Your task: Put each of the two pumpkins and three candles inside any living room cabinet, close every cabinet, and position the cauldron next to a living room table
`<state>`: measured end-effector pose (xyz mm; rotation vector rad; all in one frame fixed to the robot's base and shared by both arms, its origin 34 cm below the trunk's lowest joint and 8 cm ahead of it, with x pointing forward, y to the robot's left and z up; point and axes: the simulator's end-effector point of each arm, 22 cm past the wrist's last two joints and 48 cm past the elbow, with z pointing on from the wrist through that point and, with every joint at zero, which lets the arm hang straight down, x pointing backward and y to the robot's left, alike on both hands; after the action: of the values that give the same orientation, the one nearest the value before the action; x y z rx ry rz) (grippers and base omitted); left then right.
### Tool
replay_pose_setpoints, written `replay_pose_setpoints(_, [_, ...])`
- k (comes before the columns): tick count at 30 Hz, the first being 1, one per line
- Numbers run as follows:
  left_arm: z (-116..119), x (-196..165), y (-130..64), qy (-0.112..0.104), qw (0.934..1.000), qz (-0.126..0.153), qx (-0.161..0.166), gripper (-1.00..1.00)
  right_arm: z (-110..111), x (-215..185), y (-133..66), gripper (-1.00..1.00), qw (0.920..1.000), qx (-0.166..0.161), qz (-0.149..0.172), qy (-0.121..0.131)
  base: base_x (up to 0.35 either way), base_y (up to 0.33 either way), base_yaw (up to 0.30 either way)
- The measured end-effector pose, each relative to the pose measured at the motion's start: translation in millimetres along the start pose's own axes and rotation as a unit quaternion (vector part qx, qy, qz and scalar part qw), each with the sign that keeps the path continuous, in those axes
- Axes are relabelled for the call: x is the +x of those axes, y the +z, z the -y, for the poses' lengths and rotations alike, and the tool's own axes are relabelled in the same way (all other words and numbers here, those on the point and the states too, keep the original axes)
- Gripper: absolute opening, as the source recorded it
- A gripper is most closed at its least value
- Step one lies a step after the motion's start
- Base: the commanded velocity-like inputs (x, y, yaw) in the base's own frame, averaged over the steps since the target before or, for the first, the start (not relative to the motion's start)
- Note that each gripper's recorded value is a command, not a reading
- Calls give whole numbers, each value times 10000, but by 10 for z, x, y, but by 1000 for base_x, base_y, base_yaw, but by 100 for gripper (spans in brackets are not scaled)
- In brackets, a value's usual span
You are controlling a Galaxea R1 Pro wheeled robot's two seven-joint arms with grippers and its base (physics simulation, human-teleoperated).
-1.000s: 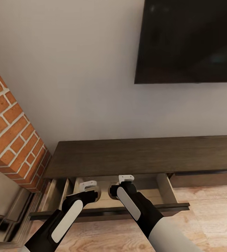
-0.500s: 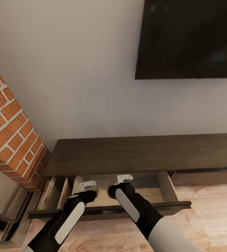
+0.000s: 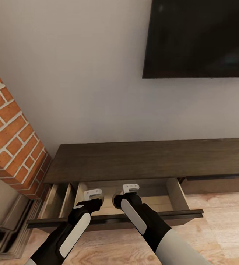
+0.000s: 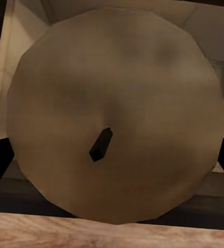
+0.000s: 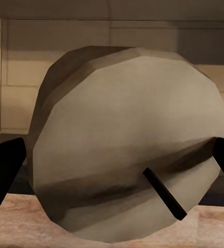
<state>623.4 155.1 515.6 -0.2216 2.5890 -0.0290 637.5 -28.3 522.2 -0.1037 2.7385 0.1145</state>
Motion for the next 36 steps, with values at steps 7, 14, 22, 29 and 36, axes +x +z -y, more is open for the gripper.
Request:
replay_pose_setpoints(7, [-6, 91, 108, 5, 10000, 1, 5, -100, 6, 73, 120, -100, 10000, -3, 4, 2, 0, 0, 0])
replay_pose_setpoints(14, [11, 194, 210, 32, 10000, 4, 33, -100, 14, 145, 242, -100, 10000, -1, 16, 10, 0, 0, 0])
replay_pose_setpoints(22, [51, 188, 194, 78, 9999, 32, 69, -100, 10, 81, 243, -100, 9998, -8, 169, 138, 2, 9, 0])
replay_pose_setpoints(29, [48, 184, 192, 86, 9999, 37, 68, -100, 10, 79, 243, -100, 9997, -8, 177, 145, 25, 45, 0])
replay_pose_setpoints(36, [54, 191, 192, 83, 9999, 25, 74, -100, 8, 79, 242, -100, 9997, -10, 178, 148, 93, 47, 0])
